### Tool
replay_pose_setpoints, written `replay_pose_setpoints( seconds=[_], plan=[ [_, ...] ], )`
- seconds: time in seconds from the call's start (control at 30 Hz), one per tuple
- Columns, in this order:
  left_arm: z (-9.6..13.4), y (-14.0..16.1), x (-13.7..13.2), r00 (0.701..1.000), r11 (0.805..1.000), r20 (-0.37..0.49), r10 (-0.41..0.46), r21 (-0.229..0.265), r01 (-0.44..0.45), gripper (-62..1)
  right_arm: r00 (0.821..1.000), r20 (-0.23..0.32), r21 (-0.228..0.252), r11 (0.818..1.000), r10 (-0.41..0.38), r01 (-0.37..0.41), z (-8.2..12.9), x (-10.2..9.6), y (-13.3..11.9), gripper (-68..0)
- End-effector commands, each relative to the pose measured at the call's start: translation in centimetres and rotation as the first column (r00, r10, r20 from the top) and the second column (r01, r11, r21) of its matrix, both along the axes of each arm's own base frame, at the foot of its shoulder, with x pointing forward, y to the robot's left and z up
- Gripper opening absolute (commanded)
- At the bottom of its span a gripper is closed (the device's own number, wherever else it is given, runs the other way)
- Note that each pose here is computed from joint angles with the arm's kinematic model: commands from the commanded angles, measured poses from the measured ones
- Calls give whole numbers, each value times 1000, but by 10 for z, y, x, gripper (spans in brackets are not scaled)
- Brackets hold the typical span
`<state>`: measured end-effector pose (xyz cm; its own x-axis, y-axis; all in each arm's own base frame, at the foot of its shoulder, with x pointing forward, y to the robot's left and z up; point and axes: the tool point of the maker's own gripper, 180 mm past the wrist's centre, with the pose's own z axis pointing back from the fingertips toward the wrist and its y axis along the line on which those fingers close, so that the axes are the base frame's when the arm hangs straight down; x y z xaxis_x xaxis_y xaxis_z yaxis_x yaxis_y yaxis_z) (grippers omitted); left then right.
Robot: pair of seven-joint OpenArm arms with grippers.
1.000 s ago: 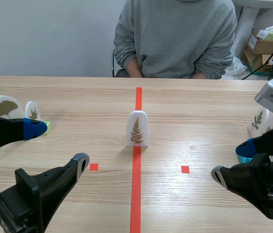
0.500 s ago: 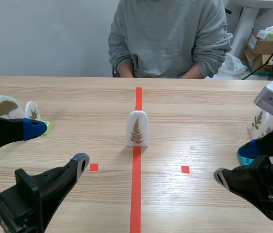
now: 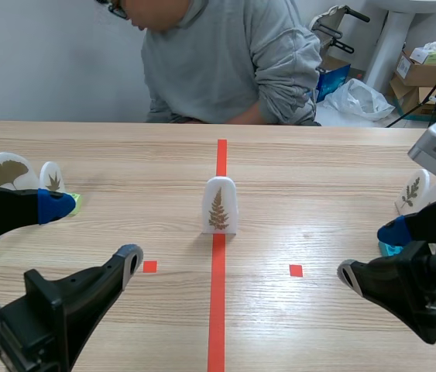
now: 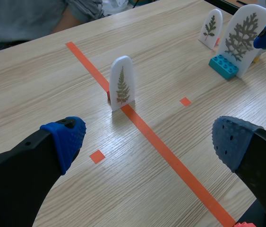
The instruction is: Do the leaf sorting experiment
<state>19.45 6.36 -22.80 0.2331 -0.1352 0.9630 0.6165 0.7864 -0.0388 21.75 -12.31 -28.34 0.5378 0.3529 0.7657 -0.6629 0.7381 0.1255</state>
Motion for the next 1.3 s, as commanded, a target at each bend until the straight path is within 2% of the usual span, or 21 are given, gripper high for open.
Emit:
replay_pose_setpoints(
  seconds=[0.0, 0.57, 0.83, 0.97, 1.03, 1.07, 1.13, 1.17, 1.27],
  plan=[
    [12, -4, 2, 1000, 1000, 31, 0, -31, 1, -37, 1000, 23, 9, 1000, 3, -4, 6, 4, -1, -191],
    [12, -4, 2, 1000, 1000, 31, 0, -31, 1, -37, 1000, 23, 8, 1000, 3, -4, 6, 4, -1, -191],
    [12, -4, 2, 1000, 1000, 31, 0, -31, 1, -37, 1000, 1, -90, 996, 1, -1, -6, 2, -12, -190],
    [12, -4, 2, 1000, 1000, 30, 0, -31, 1, -37, 1000, 1, -96, 995, 1, -1, -7, 2, -13, -191],
    [12, -4, 2, 1000, 1000, 30, 0, -30, 1, -37, 1000, 29, -73, 997, -1, 3, -2, 6, -10, -190],
    [12, -4, 2, 1000, 1000, 30, 0, -30, 1, -37, 998, 57, -47, 999, -4, 7, 4, 9, -8, -190],
    [12, -4, 2, 1000, 1000, 30, 0, -30, 1, -37, 994, 107, -26, 1000, -10, 12, 12, 16, -6, -190],
    [12, -4, 2, 1000, 1000, 30, 0, -30, 1, -37, 991, 136, -36, 999, -11, 16, 15, 21, -7, -190],
    [12, -4, 2, 1000, 1000, 30, 0, -30, 1, -37, 979, 202, -152, 988, -4, 35, 18, 37, -21, -188]
  ],
)
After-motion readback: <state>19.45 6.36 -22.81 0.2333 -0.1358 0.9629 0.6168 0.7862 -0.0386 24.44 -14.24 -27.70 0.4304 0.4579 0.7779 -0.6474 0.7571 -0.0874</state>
